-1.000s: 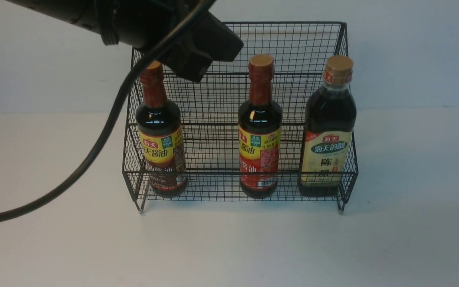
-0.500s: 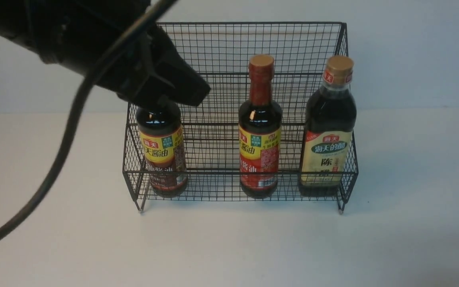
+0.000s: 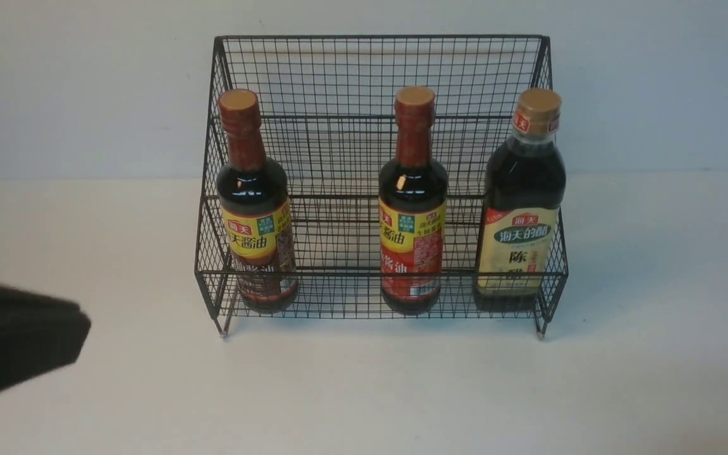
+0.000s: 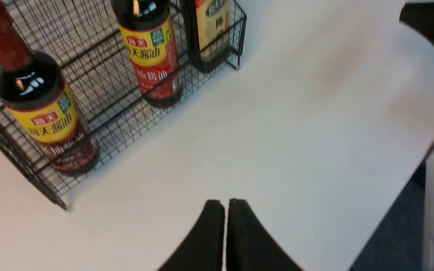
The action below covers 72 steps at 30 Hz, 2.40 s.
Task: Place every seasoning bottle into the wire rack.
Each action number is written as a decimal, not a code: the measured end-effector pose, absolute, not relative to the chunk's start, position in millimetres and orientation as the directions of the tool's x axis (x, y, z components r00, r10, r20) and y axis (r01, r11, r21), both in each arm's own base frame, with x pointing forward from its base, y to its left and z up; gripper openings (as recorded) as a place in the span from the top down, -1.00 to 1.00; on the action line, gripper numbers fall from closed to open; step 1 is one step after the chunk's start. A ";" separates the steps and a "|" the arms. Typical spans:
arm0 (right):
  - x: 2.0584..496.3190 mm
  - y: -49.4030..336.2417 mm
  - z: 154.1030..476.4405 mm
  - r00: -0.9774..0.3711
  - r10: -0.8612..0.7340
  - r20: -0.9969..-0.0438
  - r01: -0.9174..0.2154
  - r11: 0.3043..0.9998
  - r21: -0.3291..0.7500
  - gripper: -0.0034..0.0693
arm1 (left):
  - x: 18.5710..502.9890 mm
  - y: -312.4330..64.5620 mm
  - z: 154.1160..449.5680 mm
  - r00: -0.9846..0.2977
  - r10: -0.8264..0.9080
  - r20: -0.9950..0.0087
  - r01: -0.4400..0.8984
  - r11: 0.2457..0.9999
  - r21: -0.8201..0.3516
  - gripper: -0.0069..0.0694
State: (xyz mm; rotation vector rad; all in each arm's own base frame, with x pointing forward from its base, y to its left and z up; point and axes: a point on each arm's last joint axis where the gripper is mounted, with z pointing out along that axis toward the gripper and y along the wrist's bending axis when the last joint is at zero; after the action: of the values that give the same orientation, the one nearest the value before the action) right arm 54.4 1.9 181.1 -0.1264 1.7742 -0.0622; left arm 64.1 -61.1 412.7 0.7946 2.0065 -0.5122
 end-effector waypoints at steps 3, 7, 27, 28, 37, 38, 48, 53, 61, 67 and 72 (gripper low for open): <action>54.4 1.9 181.1 -0.201 -0.120 -0.972 -0.051 0.992 -0.112 0.90 | 51.2 -49.5 380.6 -0.266 0.183 -0.947 0.639 0.768 -0.031 0.83; 54.4 1.9 181.1 -0.201 -0.120 -0.972 -0.051 0.992 -0.112 0.90 | 51.8 -40.4 340.4 -0.126 0.048 -0.991 0.556 0.831 -0.030 0.83; 54.4 1.9 181.1 -0.201 -0.120 -0.972 -0.051 0.992 -0.112 0.90 | 59.2 -32.8 220.8 -0.204 0.124 -0.971 0.466 0.884 0.015 0.83; 54.4 1.9 181.1 -0.201 -0.120 -0.972 -0.051 0.992 -0.112 0.90 | 58.4 -31.1 218.0 -0.203 0.118 -0.972 0.450 0.893 0.014 0.83; 54.4 1.9 181.1 -0.201 -0.120 -0.972 -0.051 0.992 -0.112 0.90 | 54.9 -6.0 198.4 -0.182 0.058 -0.982 0.113 0.993 0.037 0.83; 54.4 1.9 181.1 -0.201 -0.120 -0.972 -0.051 0.992 -0.112 0.90 | 54.3 -4.7 197.3 -0.179 0.056 -0.982 0.091 0.995 0.040 0.83; 54.4 1.9 181.1 -0.201 -0.120 -0.972 -0.051 0.992 -0.112 0.90 | 53.6 -1.3 174.0 -0.262 0.060 -0.963 0.041 0.998 0.051 0.83; 54.4 1.9 181.1 -0.201 -0.120 -0.972 -0.051 0.992 -0.112 0.90 | 52.8 -1.6 170.4 -0.296 0.065 -0.953 0.051 0.997 0.052 0.83; 54.4 1.9 181.1 -0.201 -0.120 -0.972 -0.051 0.992 -0.112 0.90 | 52.7 -1.6 170.1 -0.299 0.065 -0.952 0.051 0.997 0.052 0.83; 54.4 1.9 181.1 -0.201 -0.120 -0.972 -0.051 0.992 -0.112 0.90 | 52.7 -1.6 170.1 -0.299 0.065 -0.952 0.051 0.997 0.052 0.83; 54.4 1.9 181.1 -0.201 -0.120 -0.972 -0.051 0.992 -0.112 0.90 | 52.7 -1.6 170.1 -0.299 0.065 -0.952 0.051 0.997 0.052 0.83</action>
State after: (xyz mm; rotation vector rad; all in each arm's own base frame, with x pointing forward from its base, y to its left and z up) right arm 54.4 1.9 181.1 -0.1265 1.7742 -0.0624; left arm 52.7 -1.6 170.1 0.0837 1.8748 0.0137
